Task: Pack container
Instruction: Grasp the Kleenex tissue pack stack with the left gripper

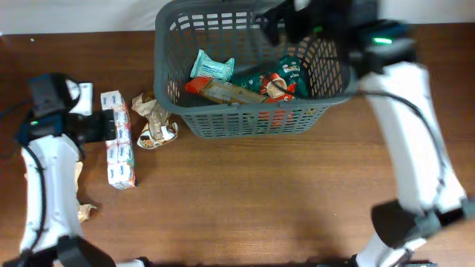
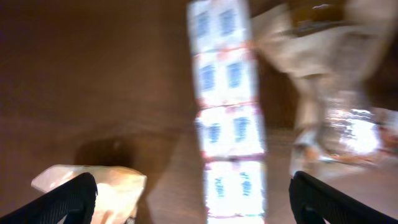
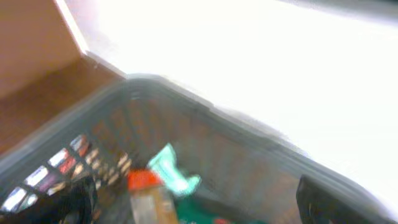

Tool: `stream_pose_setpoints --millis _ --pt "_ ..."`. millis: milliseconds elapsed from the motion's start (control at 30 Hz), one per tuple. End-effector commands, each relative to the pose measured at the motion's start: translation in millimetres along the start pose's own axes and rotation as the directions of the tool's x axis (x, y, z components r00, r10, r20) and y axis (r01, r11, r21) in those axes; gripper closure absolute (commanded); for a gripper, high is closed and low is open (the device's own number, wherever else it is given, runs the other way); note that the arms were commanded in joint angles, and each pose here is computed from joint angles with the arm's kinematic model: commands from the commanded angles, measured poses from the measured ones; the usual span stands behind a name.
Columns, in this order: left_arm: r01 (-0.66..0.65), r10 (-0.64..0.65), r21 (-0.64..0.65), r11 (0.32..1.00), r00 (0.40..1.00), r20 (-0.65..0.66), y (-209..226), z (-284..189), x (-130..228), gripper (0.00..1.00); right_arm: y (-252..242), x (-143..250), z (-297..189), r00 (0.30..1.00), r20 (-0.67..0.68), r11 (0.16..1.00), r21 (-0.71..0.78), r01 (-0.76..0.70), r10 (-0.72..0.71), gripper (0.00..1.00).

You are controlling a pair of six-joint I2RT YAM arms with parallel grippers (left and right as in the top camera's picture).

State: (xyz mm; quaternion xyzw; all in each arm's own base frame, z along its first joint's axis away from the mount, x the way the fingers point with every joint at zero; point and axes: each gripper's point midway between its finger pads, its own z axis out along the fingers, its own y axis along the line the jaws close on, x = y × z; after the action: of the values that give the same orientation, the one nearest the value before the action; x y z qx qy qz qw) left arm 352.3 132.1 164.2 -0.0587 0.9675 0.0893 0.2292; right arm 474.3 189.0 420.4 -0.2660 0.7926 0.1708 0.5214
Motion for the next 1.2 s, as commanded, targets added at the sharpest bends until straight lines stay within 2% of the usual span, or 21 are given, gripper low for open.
stream_pose_setpoints --millis 0,100,133,167,267,367,500,767,967,1167 --pt "0.07 -0.07 -0.002 0.998 0.996 -0.047 24.4 23.4 11.0 0.09 -41.9 -46.1 -114.0 0.996 0.066 0.943 0.331 0.036 -0.062 0.01" --pt "0.112 -0.113 -0.017 0.994 0.989 -0.095 42.2 45.4 22.3 0.11 -82.0 -13.2 -170.3 0.998 -0.062 0.839 0.544 0.009 0.029 0.01" --pt "0.123 -0.124 -0.018 0.992 0.986 -0.111 45.9 52.5 26.2 0.11 -90.4 0.8 -184.1 0.992 -0.104 0.816 0.577 0.005 0.067 0.01" --pt "0.129 -0.13 -0.018 0.992 0.983 -0.132 49.0 61.7 30.9 0.15 -96.1 14.6 -194.0 0.984 -0.14 0.804 0.594 -0.001 0.106 0.01" --pt "0.105 -0.097 0.037 0.994 0.981 -0.171 42.6 84.2 38.4 0.16 -107.5 44.7 -212.2 0.955 -0.172 0.771 0.631 -0.081 0.241 0.01" --pt "0.064 -0.03 0.2 0.978 0.985 -0.169 9.9 98.8 37.4 0.22 -110.5 55.9 -212.9 0.942 -0.187 0.782 0.613 -0.11 0.279 0.01" --pt "-0.005 0.048 0.244 0.97 0.984 -0.169 -22.9 99.8 31.4 0.23 -113.3 60.4 -208.7 0.937 -0.196 0.785 0.608 -0.116 0.29 0.01" --pt "-0.185 0.207 0.148 0.972 0.967 -0.147 -53.0 80.7 -2.0 0.22 -118.0 92.7 -184.4 0.893 -0.289 0.802 0.584 -0.121 0.346 0.01" --pt "-0.174 0.187 0.119 0.977 0.976 -0.109 -51.0 62.4 -27.9 0.21 -115.9 116.5 -176.5 0.851 -0.358 0.809 0.574 -0.124 0.384 0.01" --pt "-0.1 0.111 0.232 0.968 0.993 -0.034 -73.2 65.4 -45.4 0.21 -115.0 118.2 -177.0 0.847 -0.364 0.81 0.573 -0.125 0.388 0.01"
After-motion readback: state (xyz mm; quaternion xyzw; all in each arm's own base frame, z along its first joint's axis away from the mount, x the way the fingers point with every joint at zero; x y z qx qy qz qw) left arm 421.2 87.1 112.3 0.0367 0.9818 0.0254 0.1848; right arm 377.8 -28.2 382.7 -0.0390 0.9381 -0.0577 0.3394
